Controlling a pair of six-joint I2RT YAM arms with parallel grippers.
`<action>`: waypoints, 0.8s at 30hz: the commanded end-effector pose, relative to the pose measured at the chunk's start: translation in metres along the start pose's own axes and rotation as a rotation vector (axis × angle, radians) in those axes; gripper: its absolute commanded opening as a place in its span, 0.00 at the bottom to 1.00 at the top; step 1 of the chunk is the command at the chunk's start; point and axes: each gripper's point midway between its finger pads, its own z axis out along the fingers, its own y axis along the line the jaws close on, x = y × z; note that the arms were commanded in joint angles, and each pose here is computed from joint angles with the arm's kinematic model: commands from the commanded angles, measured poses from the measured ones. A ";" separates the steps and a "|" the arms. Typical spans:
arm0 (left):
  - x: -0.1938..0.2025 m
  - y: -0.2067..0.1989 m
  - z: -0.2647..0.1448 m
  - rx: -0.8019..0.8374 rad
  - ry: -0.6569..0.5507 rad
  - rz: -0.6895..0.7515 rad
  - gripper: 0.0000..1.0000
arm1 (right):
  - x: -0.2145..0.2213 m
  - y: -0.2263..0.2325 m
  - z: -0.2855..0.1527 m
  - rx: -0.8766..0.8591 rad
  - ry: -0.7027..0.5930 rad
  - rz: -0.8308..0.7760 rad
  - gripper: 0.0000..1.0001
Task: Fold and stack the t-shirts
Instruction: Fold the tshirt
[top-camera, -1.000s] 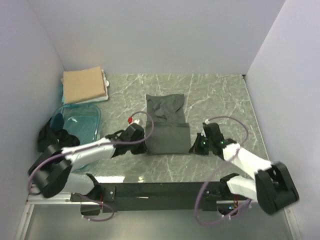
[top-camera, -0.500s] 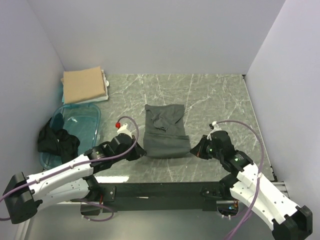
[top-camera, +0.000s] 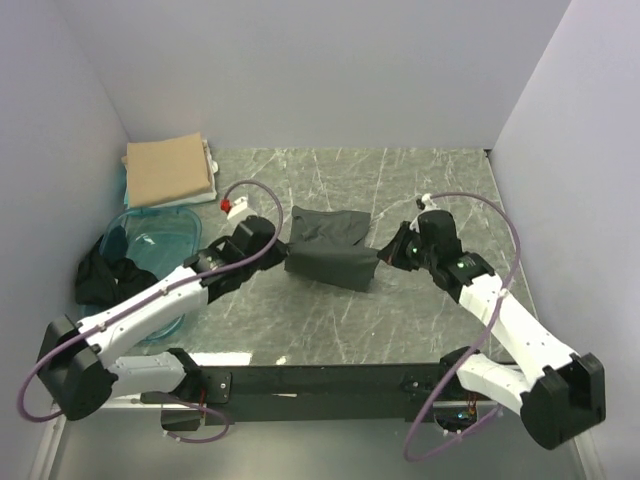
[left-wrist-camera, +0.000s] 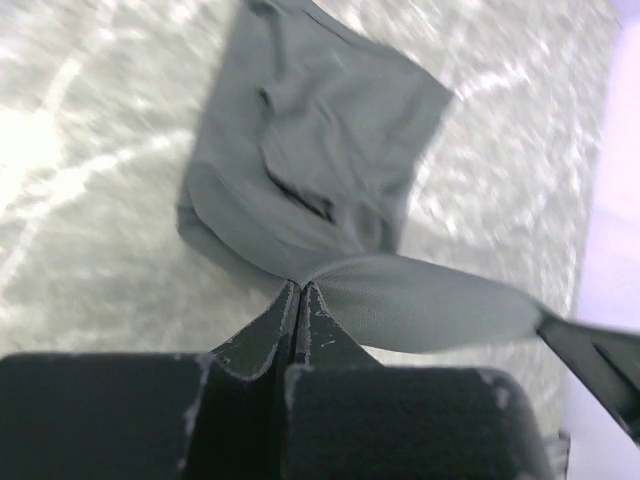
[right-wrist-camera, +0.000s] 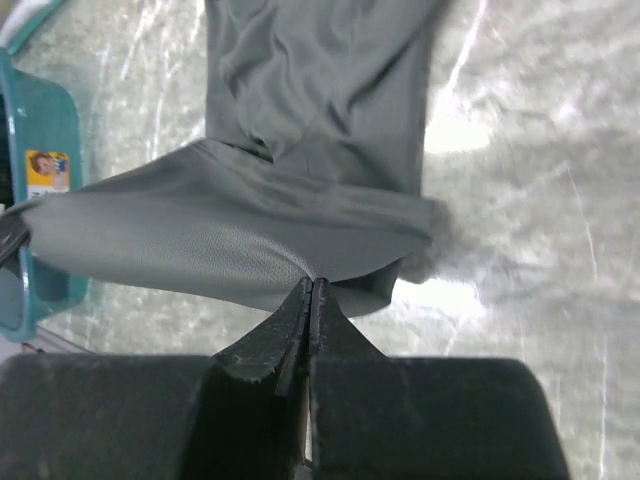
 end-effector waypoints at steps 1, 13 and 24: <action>-0.032 -0.008 0.010 0.012 -0.045 -0.013 0.01 | -0.027 0.019 0.004 -0.088 -0.031 -0.025 0.00; -0.083 -0.023 0.050 0.039 -0.069 0.017 0.01 | -0.076 0.026 0.028 -0.148 -0.031 0.007 0.00; -0.108 -0.018 0.111 -0.013 -0.028 0.044 0.01 | -0.100 0.009 0.077 -0.134 0.031 0.079 0.00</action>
